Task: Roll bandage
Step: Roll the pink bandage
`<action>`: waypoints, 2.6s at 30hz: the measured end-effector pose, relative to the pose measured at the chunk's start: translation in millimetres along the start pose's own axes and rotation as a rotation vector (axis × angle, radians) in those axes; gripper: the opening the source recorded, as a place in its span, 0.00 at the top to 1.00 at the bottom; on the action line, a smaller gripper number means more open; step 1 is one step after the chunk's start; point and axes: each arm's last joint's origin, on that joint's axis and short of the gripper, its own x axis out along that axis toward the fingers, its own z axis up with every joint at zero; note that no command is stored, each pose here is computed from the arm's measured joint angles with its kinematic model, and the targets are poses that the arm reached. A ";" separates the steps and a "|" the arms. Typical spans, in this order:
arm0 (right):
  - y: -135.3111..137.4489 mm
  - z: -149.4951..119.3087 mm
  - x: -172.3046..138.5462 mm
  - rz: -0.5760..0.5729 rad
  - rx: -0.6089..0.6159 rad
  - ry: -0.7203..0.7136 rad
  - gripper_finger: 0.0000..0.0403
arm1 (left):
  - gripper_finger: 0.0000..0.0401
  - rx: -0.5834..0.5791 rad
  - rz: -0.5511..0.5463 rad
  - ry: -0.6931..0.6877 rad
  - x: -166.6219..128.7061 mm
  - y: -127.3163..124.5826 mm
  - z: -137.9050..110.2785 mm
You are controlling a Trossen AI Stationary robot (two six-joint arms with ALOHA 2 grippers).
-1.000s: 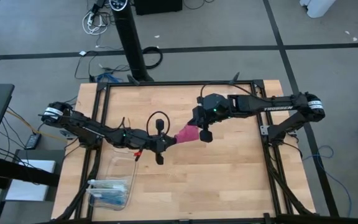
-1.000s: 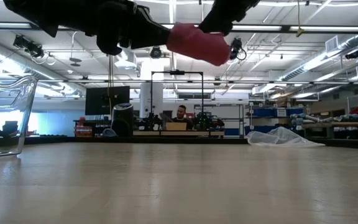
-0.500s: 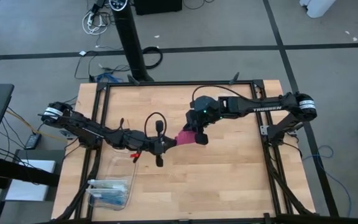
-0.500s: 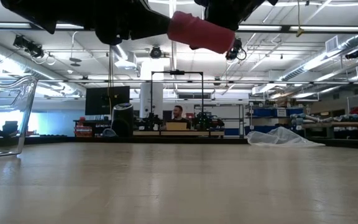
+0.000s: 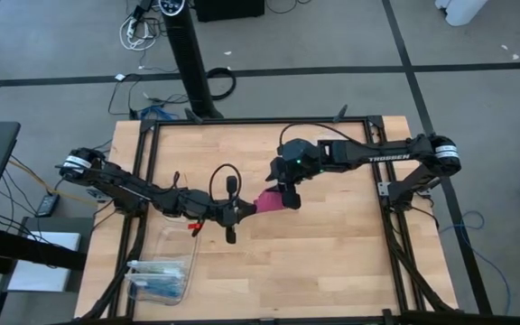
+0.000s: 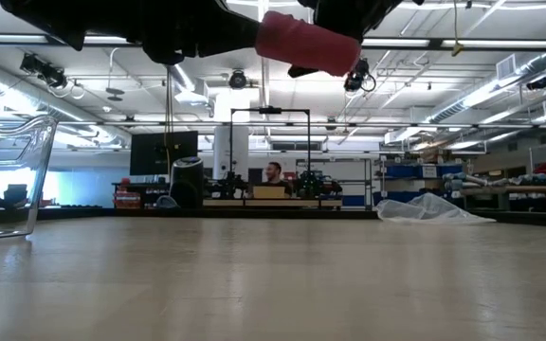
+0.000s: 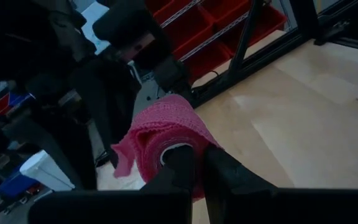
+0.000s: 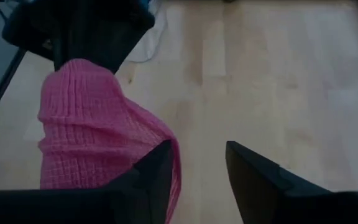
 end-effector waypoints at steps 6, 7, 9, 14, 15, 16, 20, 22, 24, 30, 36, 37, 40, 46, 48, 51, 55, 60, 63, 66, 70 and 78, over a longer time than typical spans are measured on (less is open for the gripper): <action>0.4 6.0 -21.5 -0.065 -0.005 -0.053 0.59 | 0.95 0.071 0.001 0.043 0.0 -1.2 -3.3; 0.6 7.0 -26.2 -0.072 -0.005 -0.065 0.58 | 0.95 0.077 0.003 0.046 0.0 -1.1 -3.5; 0.9 9.0 -34.8 -0.091 -0.005 -0.087 0.58 | 0.95 0.092 0.003 0.050 0.0 -1.1 -3.9; 0.5 12.7 -54.0 -0.191 -0.004 -0.135 0.59 | 0.95 0.103 -0.002 0.053 -0.1 -1.6 -4.3; -0.1 13.0 -56.5 -0.213 -0.002 -0.140 0.59 | 0.95 0.103 -0.002 0.053 -0.1 -1.6 -4.2; -0.5 13.2 -58.1 -0.229 -0.001 -0.142 0.59 | 0.95 0.103 -0.002 0.053 -0.1 -1.6 -4.3; -0.1 12.8 -58.3 -0.225 -0.002 -0.138 0.59 | 0.95 0.101 -0.001 0.055 0.0 -1.4 -4.5; 3.0 12.9 -59.8 -0.205 -0.008 -0.140 0.59 | 0.95 0.100 0.000 0.056 0.0 -1.4 -4.5; 8.9 11.4 -62.5 -0.168 0.001 -0.130 0.57 | 0.95 0.104 0.023 0.071 -0.1 -0.9 -4.8; 34.0 -2.2 -57.6 -0.031 0.043 -0.031 0.55 | 0.95 0.221 0.144 0.162 -0.6 3.3 -7.0; 33.4 -15.0 -44.7 -0.053 0.095 -0.027 0.55 | 0.95 0.318 0.136 0.170 -0.7 3.1 -6.9; 32.1 -17.5 -43.1 -0.057 0.106 -0.017 0.55 | 0.95 0.319 0.136 0.170 -0.7 3.0 -6.9; 31.1 -20.6 -40.5 -0.062 0.109 -0.016 0.55 | 0.95 0.321 0.130 0.170 -1.1 1.5 -6.4; 38.6 -27.1 -38.5 -0.045 0.104 -0.010 0.55 | 0.95 0.361 0.180 0.218 -2.5 0.6 -6.0; 42.2 -29.3 -40.7 -0.051 0.066 -0.016 0.54 | 0.95 0.355 0.211 0.222 -2.7 2.1 -4.8; 52.5 -32.3 -38.7 -0.105 -0.065 -0.001 0.53 | 0.95 0.236 0.255 0.187 -1.9 6.9 -3.0; 71.2 -35.3 -30.1 -0.252 -0.314 0.027 0.53 | 0.95 0.007 0.318 0.160 2.2 22.8 -9.9; 77.9 -34.5 -25.4 -0.423 -0.490 0.047 0.54 | 0.95 -0.294 0.299 0.048 6.7 41.0 -15.8; 77.4 -32.3 -23.1 -0.481 -0.546 0.048 0.54 | 0.95 -0.420 0.315 -0.005 7.9 51.8 -18.1; 74.7 -30.4 -22.0 -0.512 -0.588 0.052 0.54 | 0.95 -0.491 0.329 -0.034 9.6 59.4 -17.1; 73.2 -26.2 -22.0 -0.544 -0.611 0.028 0.56 | 0.95 -0.580 0.358 -0.084 12.9 70.5 -10.3; 66.4 -18.5 -23.3 -0.630 -0.636 0.000 0.60 | 0.95 -0.718 0.368 -0.161 15.2 84.1 -5.4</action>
